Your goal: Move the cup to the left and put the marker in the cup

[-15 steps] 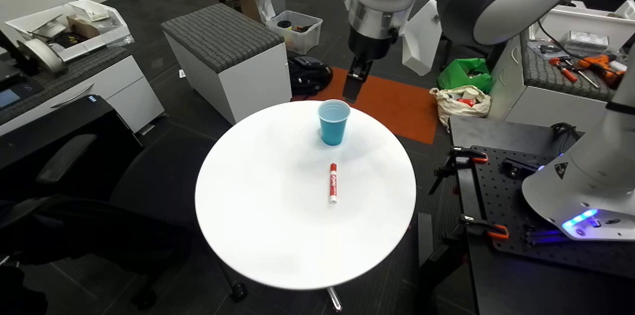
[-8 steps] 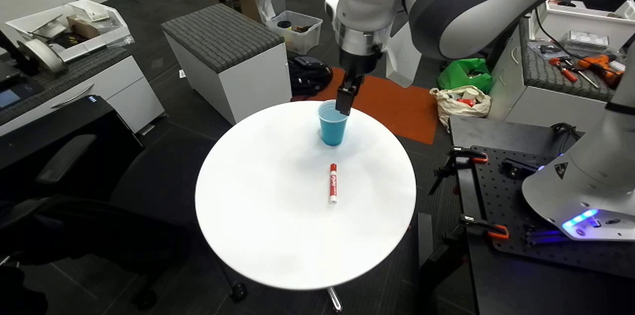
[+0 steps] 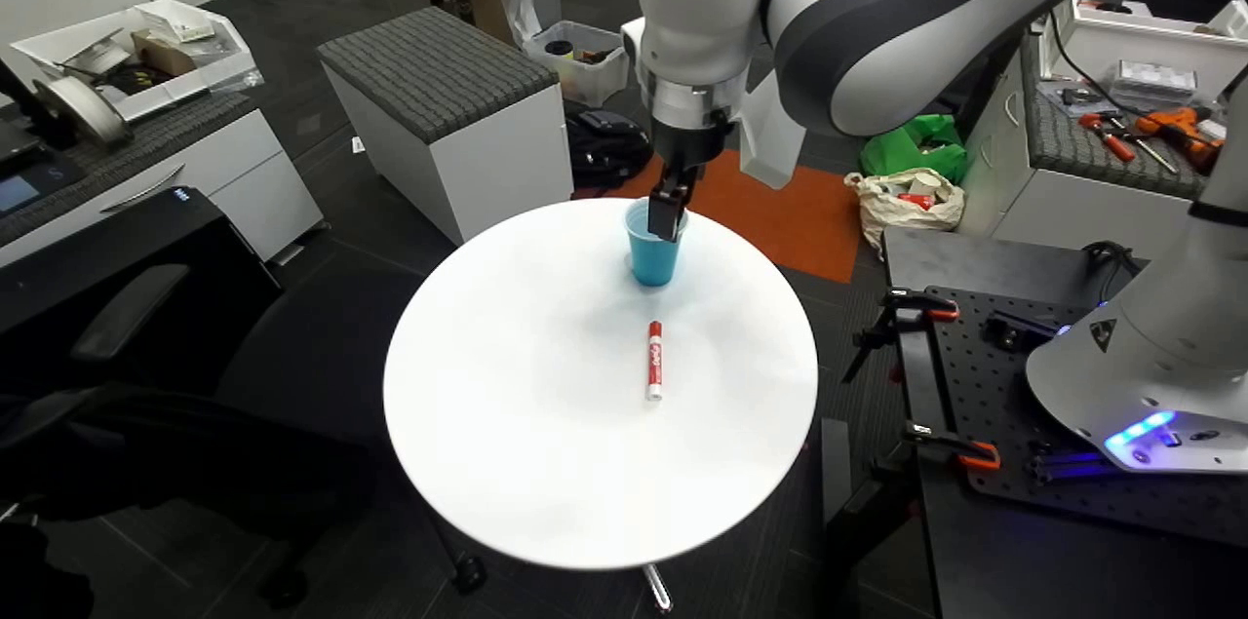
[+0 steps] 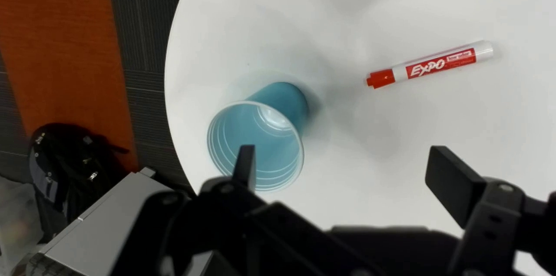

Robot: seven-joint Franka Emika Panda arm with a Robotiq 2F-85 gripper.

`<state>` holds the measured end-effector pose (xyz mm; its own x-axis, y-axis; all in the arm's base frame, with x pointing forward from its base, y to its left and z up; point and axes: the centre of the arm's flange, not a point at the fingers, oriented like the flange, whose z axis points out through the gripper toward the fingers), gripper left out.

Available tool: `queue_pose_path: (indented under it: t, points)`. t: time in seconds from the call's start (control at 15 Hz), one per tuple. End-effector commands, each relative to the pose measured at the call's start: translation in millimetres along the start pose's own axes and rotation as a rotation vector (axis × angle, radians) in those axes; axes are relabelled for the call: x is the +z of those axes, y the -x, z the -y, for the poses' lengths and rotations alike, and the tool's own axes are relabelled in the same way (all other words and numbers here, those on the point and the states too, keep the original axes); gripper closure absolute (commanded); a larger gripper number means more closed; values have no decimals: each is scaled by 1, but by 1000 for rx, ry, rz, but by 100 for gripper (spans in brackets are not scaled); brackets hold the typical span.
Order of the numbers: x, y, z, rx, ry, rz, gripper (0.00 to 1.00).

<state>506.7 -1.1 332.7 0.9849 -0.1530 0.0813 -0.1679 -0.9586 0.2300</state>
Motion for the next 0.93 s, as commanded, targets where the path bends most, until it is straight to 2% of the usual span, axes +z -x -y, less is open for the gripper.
queue_pose_path:
  t: [0.0,0.27,0.47,0.87]
  points:
    - [0,0,0,0,0,0,0]
    - [-13,-8,11,0,38,-36,0]
    - [-16,-21,16,-15,35,-55,0]
    - [6,-47,-2,-3,39,-34,0]
